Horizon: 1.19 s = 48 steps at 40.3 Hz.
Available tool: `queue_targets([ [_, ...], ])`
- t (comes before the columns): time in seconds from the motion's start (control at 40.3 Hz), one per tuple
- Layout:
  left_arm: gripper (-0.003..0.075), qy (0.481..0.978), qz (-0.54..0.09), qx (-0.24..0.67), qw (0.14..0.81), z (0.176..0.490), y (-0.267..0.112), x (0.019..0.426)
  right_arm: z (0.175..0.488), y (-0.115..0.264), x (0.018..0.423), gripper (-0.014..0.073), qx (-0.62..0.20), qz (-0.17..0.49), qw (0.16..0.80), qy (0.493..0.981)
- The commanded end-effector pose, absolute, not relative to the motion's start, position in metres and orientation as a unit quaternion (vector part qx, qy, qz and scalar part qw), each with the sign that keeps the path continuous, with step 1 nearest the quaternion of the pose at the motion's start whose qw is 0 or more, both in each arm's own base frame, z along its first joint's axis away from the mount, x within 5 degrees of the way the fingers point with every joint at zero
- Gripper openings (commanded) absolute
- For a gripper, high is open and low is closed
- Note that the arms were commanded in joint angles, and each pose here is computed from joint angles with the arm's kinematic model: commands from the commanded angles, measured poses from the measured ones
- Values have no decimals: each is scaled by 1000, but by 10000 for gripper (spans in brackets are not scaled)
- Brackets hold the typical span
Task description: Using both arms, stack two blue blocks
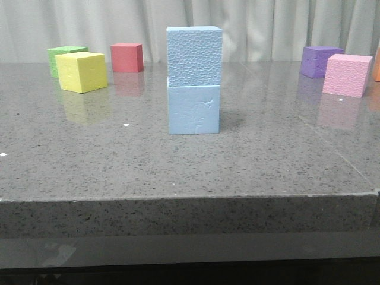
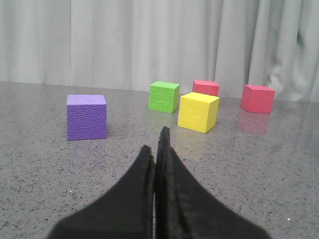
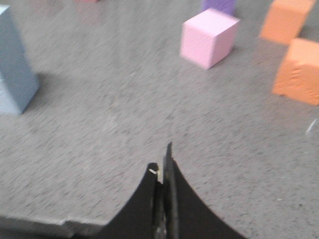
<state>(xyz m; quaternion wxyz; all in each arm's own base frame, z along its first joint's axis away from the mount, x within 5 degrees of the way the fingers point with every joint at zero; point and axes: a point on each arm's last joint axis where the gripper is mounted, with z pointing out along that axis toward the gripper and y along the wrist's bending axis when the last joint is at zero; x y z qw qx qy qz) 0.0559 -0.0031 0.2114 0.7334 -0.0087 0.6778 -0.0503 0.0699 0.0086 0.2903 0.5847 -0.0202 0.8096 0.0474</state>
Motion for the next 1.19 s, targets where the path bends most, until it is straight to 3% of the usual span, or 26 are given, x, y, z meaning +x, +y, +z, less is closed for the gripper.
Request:
queue_targets([
  [0.0, -19, 641, -59, -14, 765, 219, -3, 53, 279, 3, 65, -67, -2, 20, 670, 742],
  [0.174, -19, 641, -59, -14, 765, 219, -3, 53, 235, 0, 57, -67, 11, 9, 714, 700],
  [0.372, -19, 641, -59, -14, 765, 219, -3, 53, 208, -1, 55, -67, 20, 6, 746, 665],
  [1.166, -19, 641, -59, -14, 765, 219, -3, 53, 210, -1, 54, -67, 37, 26, 751, 659],
])
